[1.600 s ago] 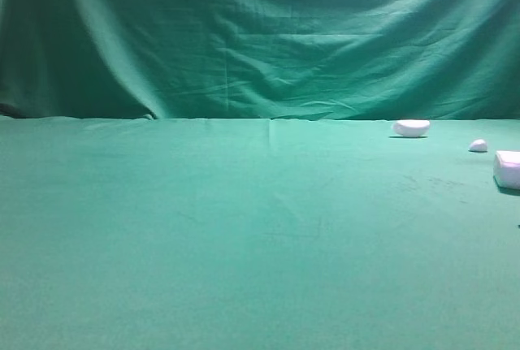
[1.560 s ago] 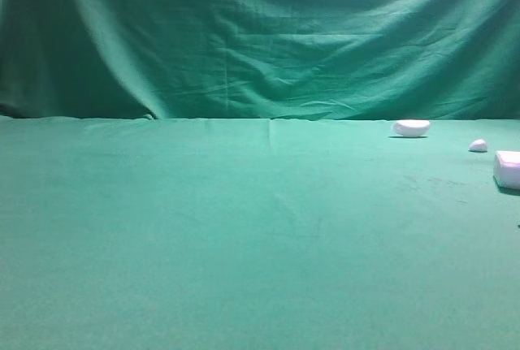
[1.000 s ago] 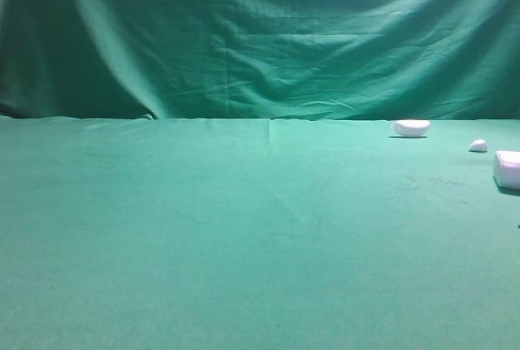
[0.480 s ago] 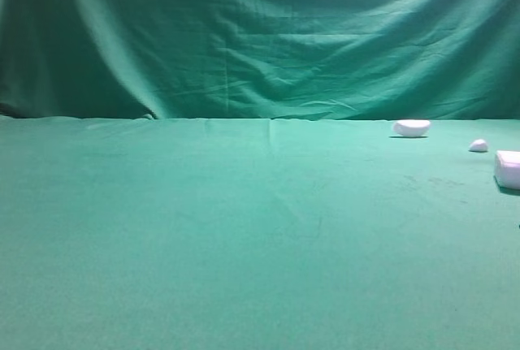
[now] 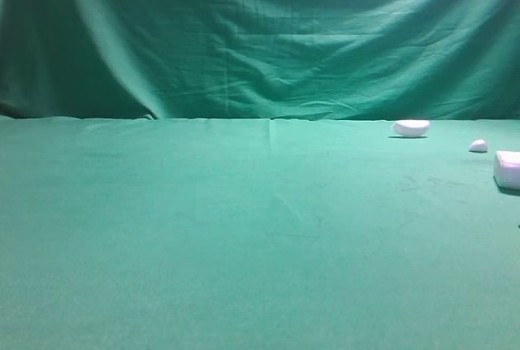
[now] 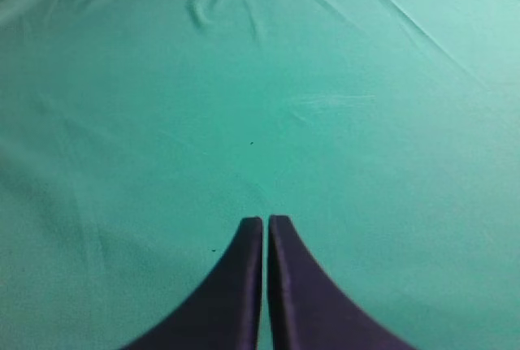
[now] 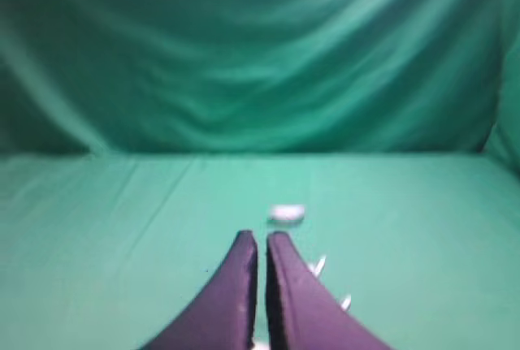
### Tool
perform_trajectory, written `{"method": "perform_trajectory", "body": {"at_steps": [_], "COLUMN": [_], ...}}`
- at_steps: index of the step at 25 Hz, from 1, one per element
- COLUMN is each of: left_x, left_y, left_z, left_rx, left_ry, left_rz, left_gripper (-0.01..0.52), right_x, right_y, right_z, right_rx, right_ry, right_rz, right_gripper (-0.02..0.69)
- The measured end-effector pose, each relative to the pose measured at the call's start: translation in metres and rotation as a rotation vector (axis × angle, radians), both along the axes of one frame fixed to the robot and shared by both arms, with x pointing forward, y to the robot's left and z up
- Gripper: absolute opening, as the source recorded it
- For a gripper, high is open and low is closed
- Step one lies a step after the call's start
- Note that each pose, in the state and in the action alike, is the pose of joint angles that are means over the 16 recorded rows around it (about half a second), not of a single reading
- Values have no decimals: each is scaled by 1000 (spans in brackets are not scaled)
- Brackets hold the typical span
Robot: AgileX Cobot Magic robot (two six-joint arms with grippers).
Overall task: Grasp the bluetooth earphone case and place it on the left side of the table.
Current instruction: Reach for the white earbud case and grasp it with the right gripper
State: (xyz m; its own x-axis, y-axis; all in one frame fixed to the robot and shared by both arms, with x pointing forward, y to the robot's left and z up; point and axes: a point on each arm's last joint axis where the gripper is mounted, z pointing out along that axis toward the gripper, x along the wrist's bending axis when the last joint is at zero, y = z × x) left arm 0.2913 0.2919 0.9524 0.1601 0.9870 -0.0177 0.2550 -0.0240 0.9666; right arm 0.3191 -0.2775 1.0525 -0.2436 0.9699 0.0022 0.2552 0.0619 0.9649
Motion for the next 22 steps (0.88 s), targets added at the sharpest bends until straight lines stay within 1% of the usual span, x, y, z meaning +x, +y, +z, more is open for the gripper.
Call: {"method": "perform_trajectory", "body": {"at_steps": [6, 12, 17, 22], "left_x": [0, 0, 0, 0], "left_y": [0, 0, 0, 0], "left_z": [0, 0, 0, 0], "left_rx": [0, 0, 0, 0], "left_ry": [0, 0, 0, 0], "left_rz": [0, 0, 0, 0], "left_gripper": [0, 0, 0, 0], "right_x": [27, 55, 80, 107], "right_y": [7, 11, 16, 24], "right_z": [5, 3, -5, -16], "right_rx": [-17, -25, -61, -136], "right_ry": [244, 471, 647, 757], "right_rz": [67, 85, 37, -30], "right_gripper": [0, 0, 0, 0]}}
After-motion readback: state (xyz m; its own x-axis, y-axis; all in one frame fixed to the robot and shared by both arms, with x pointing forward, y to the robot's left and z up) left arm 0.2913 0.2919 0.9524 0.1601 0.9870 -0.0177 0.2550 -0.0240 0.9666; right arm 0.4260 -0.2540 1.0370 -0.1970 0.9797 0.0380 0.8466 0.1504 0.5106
